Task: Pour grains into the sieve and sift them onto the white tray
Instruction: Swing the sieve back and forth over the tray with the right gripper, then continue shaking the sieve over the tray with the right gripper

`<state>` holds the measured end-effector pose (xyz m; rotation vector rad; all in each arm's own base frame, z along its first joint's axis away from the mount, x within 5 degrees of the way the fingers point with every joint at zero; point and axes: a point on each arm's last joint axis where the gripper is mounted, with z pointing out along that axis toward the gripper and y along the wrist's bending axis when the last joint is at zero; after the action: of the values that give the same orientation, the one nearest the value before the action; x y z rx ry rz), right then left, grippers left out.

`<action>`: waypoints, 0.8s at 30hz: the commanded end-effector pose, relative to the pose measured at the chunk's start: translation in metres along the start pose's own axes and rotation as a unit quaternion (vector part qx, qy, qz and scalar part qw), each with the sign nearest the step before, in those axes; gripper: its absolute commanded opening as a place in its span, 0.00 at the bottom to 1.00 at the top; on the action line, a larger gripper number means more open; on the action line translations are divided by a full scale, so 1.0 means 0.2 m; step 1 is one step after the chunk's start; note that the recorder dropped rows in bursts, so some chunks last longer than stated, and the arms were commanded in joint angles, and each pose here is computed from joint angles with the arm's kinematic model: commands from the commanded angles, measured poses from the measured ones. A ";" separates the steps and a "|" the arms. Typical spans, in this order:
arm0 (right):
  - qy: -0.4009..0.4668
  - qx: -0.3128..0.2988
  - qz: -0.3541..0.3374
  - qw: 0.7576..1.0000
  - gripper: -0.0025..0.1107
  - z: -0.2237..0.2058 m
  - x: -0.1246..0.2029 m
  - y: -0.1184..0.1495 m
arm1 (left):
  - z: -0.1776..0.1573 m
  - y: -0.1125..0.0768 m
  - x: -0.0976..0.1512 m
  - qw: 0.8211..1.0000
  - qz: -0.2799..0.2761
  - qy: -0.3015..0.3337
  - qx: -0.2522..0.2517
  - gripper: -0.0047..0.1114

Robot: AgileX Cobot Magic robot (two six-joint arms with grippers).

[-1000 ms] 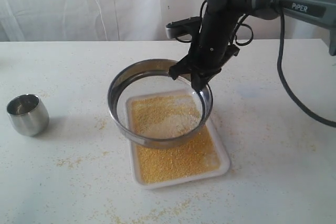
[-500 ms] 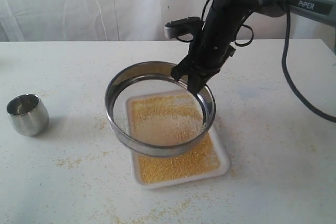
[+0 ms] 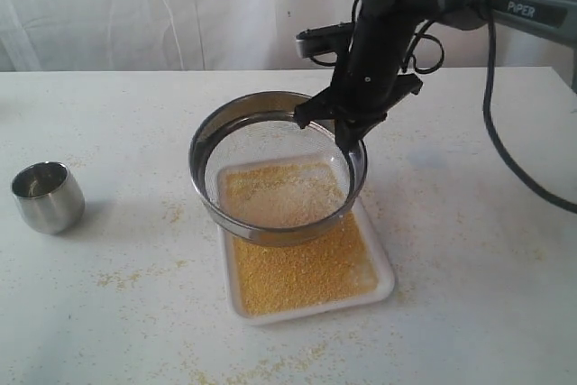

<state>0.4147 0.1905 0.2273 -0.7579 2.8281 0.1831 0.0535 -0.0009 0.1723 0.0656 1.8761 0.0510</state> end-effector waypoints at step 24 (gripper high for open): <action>-0.021 0.121 0.018 0.992 0.02 -0.12 0.02 -0.11 | 0.00 0.00 0.00 1.000 -0.006 -0.002 0.001 0.04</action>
<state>0.3992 0.1966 0.2343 -0.9855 2.7935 0.1165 0.0535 -0.0009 0.1723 0.0656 1.8761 0.0510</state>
